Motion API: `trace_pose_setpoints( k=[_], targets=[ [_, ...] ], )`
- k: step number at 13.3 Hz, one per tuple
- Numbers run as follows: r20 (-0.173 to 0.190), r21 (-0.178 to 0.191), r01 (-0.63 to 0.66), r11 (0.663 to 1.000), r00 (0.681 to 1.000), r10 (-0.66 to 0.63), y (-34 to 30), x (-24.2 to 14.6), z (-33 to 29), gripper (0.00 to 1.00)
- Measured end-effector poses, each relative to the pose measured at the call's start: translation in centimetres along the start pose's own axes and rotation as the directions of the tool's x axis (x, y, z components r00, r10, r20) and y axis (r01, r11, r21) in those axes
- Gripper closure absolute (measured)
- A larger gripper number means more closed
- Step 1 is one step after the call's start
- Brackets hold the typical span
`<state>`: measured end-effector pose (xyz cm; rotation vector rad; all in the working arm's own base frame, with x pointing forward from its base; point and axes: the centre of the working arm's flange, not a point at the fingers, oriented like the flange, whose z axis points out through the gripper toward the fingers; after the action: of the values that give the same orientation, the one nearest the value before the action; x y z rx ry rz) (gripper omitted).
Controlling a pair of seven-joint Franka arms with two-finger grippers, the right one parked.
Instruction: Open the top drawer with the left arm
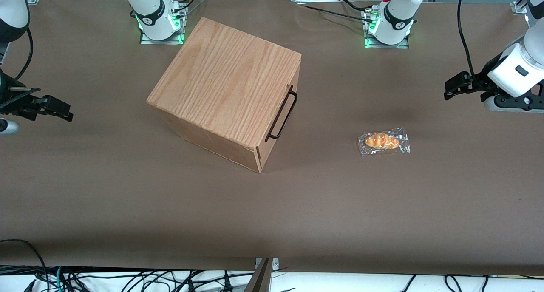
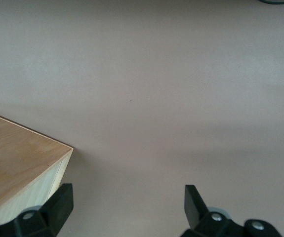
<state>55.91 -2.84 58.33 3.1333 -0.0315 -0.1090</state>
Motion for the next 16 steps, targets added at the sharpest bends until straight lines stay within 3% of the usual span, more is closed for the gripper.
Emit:
trace_pose_setpoints(
  k=[7,10,12,14,16],
  targets=[
    [0.004,-0.007,-0.004,1.000,1.000,0.004,0.3,0.0,0.1,0.00],
    [0.031,-0.045,-0.020,0.999,0.999,0.022,1.7,-0.2,0.5,0.00],
    [0.054,-0.089,-0.040,0.995,0.998,0.045,3.4,0.0,1.3,0.00],
    [0.081,-0.132,-0.073,0.989,0.993,0.084,6.0,0.5,2.8,0.00],
    [0.094,-0.152,-0.135,0.979,0.984,0.150,10.0,0.9,3.9,0.00]
  ],
)
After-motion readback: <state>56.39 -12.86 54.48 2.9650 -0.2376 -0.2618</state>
